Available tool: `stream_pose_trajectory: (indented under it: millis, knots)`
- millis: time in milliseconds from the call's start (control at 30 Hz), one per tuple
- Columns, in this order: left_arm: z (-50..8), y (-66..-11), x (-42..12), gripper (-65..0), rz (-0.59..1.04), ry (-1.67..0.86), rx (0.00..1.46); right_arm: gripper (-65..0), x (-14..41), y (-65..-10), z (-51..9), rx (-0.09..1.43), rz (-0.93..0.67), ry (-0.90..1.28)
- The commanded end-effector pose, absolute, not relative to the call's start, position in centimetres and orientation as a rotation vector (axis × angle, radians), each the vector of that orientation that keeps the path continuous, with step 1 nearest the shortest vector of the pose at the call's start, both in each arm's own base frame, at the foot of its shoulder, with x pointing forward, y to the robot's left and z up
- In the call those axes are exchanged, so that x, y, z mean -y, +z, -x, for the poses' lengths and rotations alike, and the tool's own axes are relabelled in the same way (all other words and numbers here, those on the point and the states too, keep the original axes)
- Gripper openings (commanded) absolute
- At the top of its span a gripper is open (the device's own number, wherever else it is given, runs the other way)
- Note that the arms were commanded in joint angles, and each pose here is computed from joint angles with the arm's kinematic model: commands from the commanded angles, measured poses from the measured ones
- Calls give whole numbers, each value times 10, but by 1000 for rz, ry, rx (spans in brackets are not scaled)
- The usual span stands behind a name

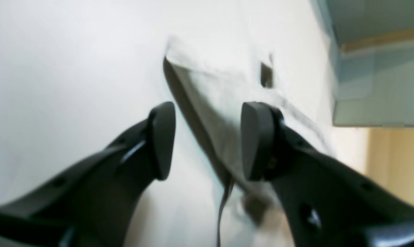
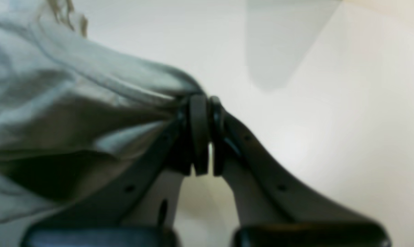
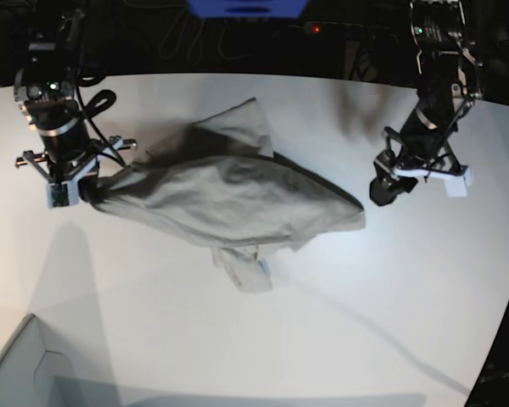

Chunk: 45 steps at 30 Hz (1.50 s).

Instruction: Layout the t-shirt on the table in an organized manner, then fold the t-shirt properly

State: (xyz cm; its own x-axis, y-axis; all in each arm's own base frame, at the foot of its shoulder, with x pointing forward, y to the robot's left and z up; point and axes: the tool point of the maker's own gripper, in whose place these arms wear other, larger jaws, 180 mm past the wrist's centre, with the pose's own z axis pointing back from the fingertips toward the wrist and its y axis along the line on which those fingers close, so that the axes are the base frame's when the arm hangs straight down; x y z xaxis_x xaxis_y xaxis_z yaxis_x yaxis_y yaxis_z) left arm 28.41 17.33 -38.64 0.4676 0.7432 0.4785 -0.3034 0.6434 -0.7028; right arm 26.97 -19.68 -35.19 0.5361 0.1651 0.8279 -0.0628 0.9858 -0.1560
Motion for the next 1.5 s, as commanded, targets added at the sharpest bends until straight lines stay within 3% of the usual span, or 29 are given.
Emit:
stream_pose_trajectory:
  millis: [0,267,767,833,933,1100,1200,1467]
  knots:
    - [-297,-382,-175,-348,606,702,884,-650,197,-343,-272,1035,114,143]
    - [-340,-408,-174,-348,637,770,825,-650,198,-355,-256,987,114,148]
    - [-368,-439,-167,-356,653,830,724,-650,198,-358,-251,973,114,147]
    - [-370,-440,-157,-422,659,800,709,-650,198,-358,-251,973,114,147]
    - [-370,-440,-153,-646,662,788,706,-650,198,-358,-251,973,114,147]
    - [-371,-438,-155,-650,663,784,711,-650,199,-362,-247,961,113,147]
    - [-383,-406,-157,-648,685,741,798,-650,199,-362,-247,961,113,147]
    - [-416,-245,-152,-648,770,529,1201,-650,202,-360,-247,960,124,162]
